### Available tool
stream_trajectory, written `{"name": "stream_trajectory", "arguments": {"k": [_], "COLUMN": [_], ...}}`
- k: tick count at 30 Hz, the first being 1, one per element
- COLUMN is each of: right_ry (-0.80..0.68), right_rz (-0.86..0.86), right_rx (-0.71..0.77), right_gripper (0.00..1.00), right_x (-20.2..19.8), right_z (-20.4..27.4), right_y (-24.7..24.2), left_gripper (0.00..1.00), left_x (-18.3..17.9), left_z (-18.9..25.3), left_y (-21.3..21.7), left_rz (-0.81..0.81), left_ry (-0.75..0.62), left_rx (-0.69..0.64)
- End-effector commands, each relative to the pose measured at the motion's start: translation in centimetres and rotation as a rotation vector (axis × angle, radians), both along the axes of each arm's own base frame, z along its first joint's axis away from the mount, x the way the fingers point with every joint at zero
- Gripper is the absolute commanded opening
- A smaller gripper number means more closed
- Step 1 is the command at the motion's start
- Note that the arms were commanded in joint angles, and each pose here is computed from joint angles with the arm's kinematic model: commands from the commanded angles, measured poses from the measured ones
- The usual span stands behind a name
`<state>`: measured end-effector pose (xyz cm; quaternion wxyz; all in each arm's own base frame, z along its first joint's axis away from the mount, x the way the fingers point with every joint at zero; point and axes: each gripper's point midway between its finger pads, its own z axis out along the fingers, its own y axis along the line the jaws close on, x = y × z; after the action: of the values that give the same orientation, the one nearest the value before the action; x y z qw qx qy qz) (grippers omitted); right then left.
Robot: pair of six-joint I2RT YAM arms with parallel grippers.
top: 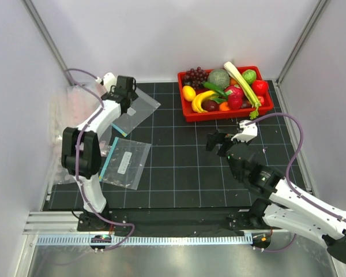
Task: Place the food in the zip-top bag and seal the zipper
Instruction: Pick up the zipper food storage bag at the corner of the board.
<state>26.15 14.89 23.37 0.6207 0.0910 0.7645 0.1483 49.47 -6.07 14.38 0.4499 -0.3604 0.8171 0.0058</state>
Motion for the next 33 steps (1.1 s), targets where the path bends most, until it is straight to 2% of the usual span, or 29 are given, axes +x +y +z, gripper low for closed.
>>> {"name": "stream_trajectory", "arguments": {"k": [1,2,3,4,5,6,7,8,10,17,26,31,33], "right_ry": [-0.052,-0.052,-0.051,-0.053,-0.053,-0.053,-0.054,-0.055,-0.055,-0.054,-0.055,-0.06,-0.058], "right_rz": [0.004,0.008,0.01,0.009,0.006,0.006,0.008,0.015,0.017,0.023,0.035,0.036,0.033], "right_rx": [0.056,0.058,0.057,0.061,0.063,0.063,0.063,0.068,0.07,0.076,0.086,0.092,0.088], "right_gripper": [1.0,0.99,1.0,1.0,1.0,1.0,0.99,1.0,1.0,1.0,1.0,1.0,1.0], "right_x": [0.1,0.1,0.0,0.0,0.0,0.0,0.0,-0.1,-0.1,-0.2,-0.4,-0.5,-0.4], "right_z": [2.0,2.0,2.0,2.1,2.1,2.1,2.2,2.3,2.3,2.3,2.4,2.5,2.4], "right_y": [0.2,0.2,0.2,0.2,0.1,0.1,0.1,0.2,0.2,0.3,0.4,0.4,0.4], "left_gripper": [0.83,0.81,0.82,0.82,0.82,0.81,0.81,0.81,0.8,0.8,0.79,0.79,0.75], "left_x": [1.3,2.7,2.6,2.8,3.6,4.0,4.2,4.9,5.7,8.5,10.5,11.8,12.2], "left_z": [0.2,1.6,-0.4,-0.7,1.2,-1.3,-1.1,0.6,-1.3,-2.3,-4.7,-6.4,-6.5], "left_y": [2.1,2.0,2.8,3.9,4.1,4.6,5.2,5.5,5.6,6.2,7.9,8.0,8.1], "left_rz": [-0.053,-0.058,-0.07,-0.038,-0.033,-0.034,-0.009,0.003,-0.012,-0.018,-0.033,-0.096,-0.093], "left_ry": [0.122,0.108,0.212,0.254,0.26,0.339,0.364,0.354,0.401,0.348,0.35,0.365,0.359], "left_rx": [0.233,0.267,0.337,0.403,0.428,0.478,0.527,0.545,0.581,0.592,0.643,0.698,0.709]}}
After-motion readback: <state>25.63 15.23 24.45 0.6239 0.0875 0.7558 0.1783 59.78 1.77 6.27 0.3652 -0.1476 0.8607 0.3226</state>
